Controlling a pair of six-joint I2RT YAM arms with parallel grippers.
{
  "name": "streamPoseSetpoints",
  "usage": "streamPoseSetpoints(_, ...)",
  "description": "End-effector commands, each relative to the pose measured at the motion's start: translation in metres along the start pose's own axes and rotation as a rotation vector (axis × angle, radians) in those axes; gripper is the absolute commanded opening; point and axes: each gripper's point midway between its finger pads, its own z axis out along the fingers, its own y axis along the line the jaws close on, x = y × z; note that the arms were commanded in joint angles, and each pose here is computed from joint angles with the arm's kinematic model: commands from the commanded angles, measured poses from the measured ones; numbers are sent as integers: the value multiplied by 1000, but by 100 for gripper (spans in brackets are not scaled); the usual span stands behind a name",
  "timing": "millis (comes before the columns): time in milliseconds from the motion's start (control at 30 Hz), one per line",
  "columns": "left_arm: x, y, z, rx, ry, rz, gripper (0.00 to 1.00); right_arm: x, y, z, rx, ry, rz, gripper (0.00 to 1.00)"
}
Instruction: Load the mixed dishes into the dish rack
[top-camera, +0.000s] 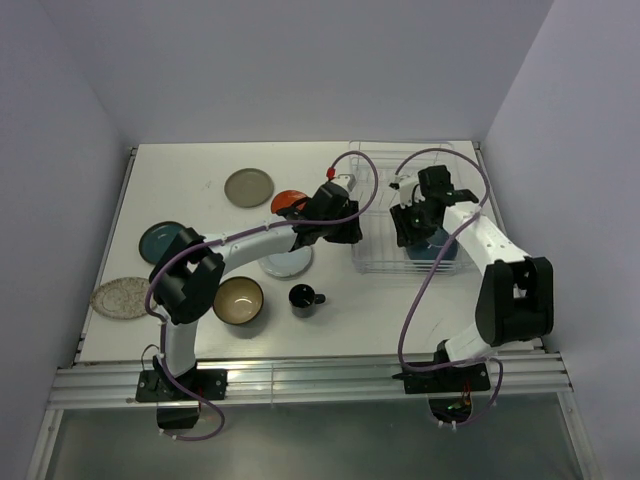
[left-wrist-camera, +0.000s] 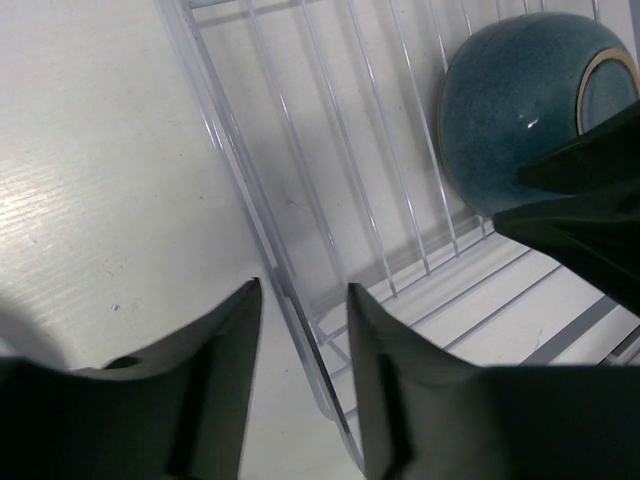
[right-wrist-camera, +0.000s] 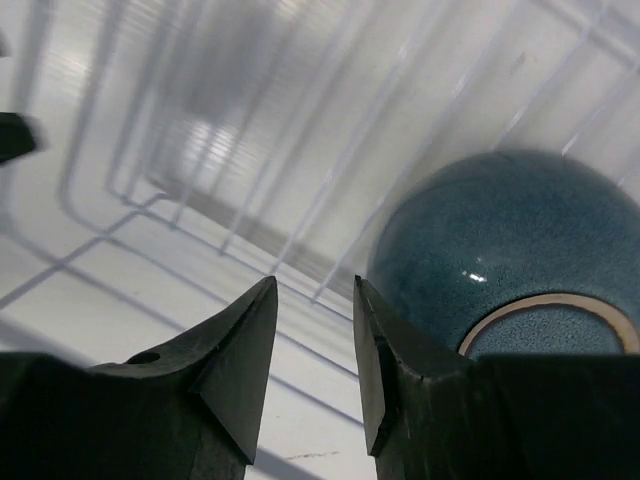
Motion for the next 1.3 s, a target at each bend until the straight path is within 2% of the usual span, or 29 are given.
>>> streamPoseSetpoints(0,-36,-20,-19,59,-96,19,49,-42,21,-45,-117,-172,-96,44)
streamPoseSetpoints(67,-45,-26,-26,72,-118,24,59,-55,28,-61,-148,-235,-116,46)
streamPoseSetpoints(233,-71,-40,-47,107,-183,47,72,-70,36,-90,-186,-347,-172,47)
streamPoseSetpoints(500,-101,-52,-97,152,-300,122,75,-64,59,-107,-297,-483,-297,50)
streamPoseSetpoints(600,-109,-52,-138,156,-362,155,76,-59,80,-119,-388,-550,-371,50)
streamPoseSetpoints(767,-75,-12,-179,82,-379,148,74,-48,108,-134,-514,-632,-432,50)
streamPoseSetpoints(867,-44,27,-208,6,-383,74,71,-38,119,-137,-563,-660,-459,51)
streamPoseSetpoints(933,-19,55,-225,-54,-379,-13,70,-37,121,-138,-561,-677,-472,51)
streamPoseSetpoints(967,-5,80,-232,-148,-360,-53,69,-37,122,-139,-562,-680,-476,51)
streamPoseSetpoints(1000,1,89,-248,-164,-392,-144,69,-36,123,-139,-564,-680,-475,51)
streamPoseSetpoints(1033,21,119,-258,-254,-383,-191,67,-34,123,-138,-567,-680,-477,50)
streamPoseSetpoints(1067,37,132,-254,-297,-342,-228,67,-34,123,-138,-569,-681,-481,50)
streamPoseSetpoints(1100,40,140,-266,-312,-385,-318,66,-33,124,-138,-569,-680,-483,51)
streamPoseSetpoints(1167,67,169,-273,-399,-365,-423,65,-32,123,-136,-568,-676,-486,50)
streamPoseSetpoints(1267,81,188,-280,-465,-377,-538,66,-30,122,-133,-561,-668,-487,50)
